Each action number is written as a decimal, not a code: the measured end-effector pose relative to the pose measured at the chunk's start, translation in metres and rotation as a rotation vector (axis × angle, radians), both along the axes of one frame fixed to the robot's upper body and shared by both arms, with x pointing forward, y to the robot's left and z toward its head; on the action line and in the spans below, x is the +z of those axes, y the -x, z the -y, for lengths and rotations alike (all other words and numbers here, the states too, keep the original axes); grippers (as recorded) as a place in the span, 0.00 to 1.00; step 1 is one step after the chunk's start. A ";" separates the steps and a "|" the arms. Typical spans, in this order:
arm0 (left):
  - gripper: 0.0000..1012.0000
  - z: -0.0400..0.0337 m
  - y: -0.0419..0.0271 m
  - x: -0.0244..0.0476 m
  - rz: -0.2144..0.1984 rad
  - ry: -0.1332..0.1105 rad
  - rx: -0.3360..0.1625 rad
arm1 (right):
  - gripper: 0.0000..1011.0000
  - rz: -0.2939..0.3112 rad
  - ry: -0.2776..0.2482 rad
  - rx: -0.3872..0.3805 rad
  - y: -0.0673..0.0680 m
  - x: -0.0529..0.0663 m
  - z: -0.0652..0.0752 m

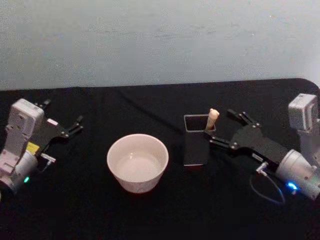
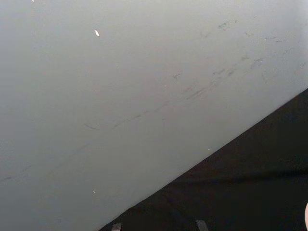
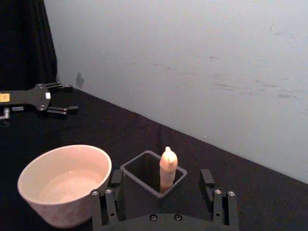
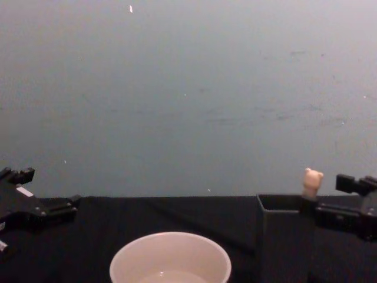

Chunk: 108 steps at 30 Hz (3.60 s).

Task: Pick up the stirring spoon with one hand, stir inside the cup, then place it back in its original position.

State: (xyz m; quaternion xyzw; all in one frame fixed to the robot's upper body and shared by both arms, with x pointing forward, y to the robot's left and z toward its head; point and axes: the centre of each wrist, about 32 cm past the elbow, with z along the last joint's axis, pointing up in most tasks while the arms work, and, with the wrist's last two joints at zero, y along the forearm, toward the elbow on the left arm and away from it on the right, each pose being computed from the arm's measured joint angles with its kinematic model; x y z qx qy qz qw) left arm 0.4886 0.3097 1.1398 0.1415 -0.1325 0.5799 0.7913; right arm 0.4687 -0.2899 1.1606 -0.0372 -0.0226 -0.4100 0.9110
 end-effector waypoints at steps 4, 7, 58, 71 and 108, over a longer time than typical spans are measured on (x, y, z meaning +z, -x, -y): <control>0.99 0.0000 0.0000 0.0000 0.000 0.000 0.000 | 0.99 -0.005 -0.008 -0.001 -0.008 -0.002 -0.005; 0.99 0.0000 0.0000 0.0000 0.000 0.000 0.000 | 0.99 -0.006 -0.013 -0.001 -0.014 -0.004 -0.009; 0.99 0.0000 0.0000 0.0000 0.000 0.000 0.000 | 0.21 0.007 -0.015 0.001 -0.027 -0.004 -0.015; 0.99 0.0000 0.0000 0.0000 0.000 0.000 0.000 | 0.21 0.020 -0.041 0.002 -0.026 0.009 -0.016; 0.99 0.0000 0.0000 0.0000 0.000 0.000 0.000 | 0.21 0.171 -0.177 0.204 -0.043 0.075 -0.047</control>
